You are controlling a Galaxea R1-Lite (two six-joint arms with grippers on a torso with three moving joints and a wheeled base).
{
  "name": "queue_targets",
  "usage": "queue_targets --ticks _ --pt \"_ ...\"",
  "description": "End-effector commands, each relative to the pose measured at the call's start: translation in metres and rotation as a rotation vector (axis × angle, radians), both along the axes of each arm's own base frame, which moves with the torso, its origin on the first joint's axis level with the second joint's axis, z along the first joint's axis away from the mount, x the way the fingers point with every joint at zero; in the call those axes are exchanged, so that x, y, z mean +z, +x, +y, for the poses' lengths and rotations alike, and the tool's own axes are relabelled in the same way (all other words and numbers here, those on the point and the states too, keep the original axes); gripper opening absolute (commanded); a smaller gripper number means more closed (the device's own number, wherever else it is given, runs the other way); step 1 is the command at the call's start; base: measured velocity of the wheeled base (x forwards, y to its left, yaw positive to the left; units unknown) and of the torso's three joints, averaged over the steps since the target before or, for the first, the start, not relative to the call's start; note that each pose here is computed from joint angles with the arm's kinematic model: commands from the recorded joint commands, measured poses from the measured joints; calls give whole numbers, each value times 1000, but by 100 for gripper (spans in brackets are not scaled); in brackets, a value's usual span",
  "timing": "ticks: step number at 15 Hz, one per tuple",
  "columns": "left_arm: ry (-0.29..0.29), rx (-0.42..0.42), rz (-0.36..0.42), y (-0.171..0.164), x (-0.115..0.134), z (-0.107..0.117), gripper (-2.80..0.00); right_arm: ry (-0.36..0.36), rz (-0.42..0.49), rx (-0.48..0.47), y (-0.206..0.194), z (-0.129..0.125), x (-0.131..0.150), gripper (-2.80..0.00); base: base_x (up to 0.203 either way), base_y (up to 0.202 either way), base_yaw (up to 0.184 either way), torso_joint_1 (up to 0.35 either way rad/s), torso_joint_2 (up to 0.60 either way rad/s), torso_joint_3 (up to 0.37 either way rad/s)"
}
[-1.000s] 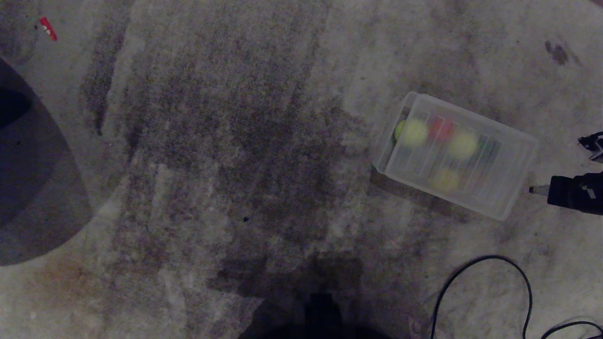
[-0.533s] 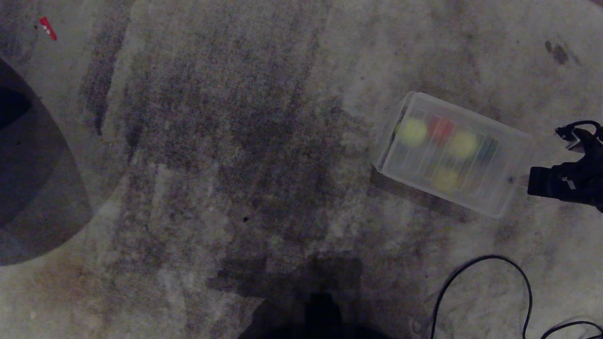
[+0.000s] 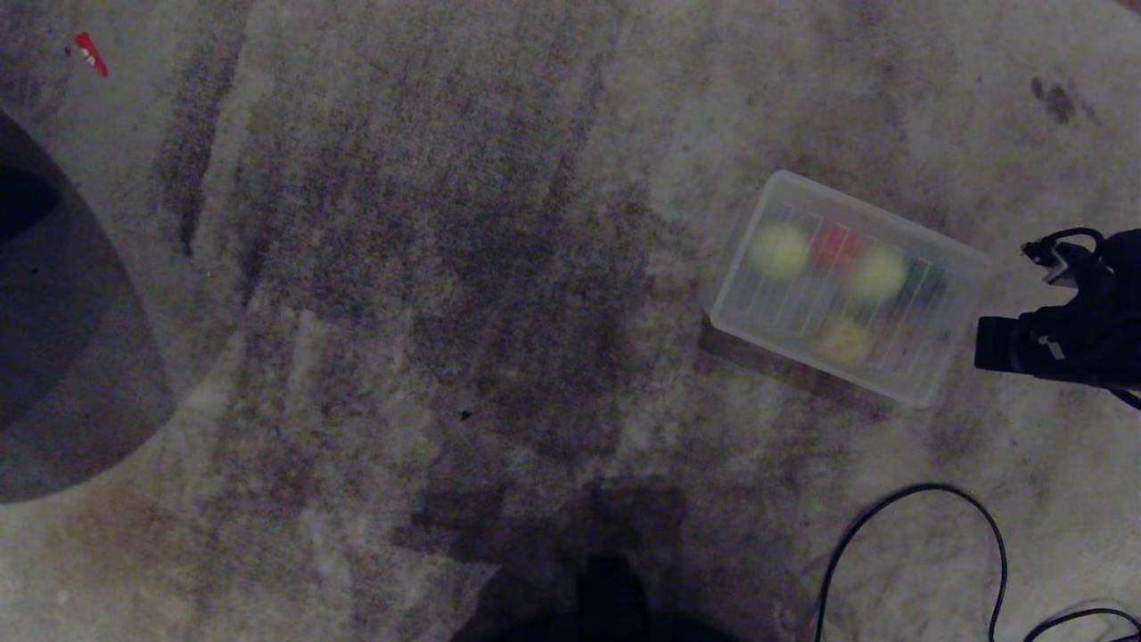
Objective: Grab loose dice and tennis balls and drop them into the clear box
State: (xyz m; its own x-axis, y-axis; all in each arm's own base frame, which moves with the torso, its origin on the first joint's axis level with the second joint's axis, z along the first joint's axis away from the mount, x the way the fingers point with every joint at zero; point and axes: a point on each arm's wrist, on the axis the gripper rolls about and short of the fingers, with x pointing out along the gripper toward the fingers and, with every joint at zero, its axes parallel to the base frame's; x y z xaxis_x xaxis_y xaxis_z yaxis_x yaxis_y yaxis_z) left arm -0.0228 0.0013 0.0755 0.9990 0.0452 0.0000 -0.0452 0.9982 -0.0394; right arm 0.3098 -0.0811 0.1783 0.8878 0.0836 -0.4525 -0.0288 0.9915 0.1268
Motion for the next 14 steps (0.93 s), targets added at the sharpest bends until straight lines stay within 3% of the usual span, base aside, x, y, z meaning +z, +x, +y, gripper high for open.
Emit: queue_targets --ticks 1,7,11,14 --pt "-1 1 3 0 0 0 -280 -8 0 -19 -8 -1 2 -280 0 0 0 0 0 0" --pt "-1 1 3 0 0 0 -280 -38 18 -39 -75 10 11 -280 0 0 0 0 0 0" --pt "-1 0 3 0 0 0 -280 -56 -32 -40 -155 37 21 -280 0 0 0 0 0 0" --pt "-1 1 3 0 0 0 -280 -52 -28 -27 -215 58 3 -280 0 0 0 0 0 0"
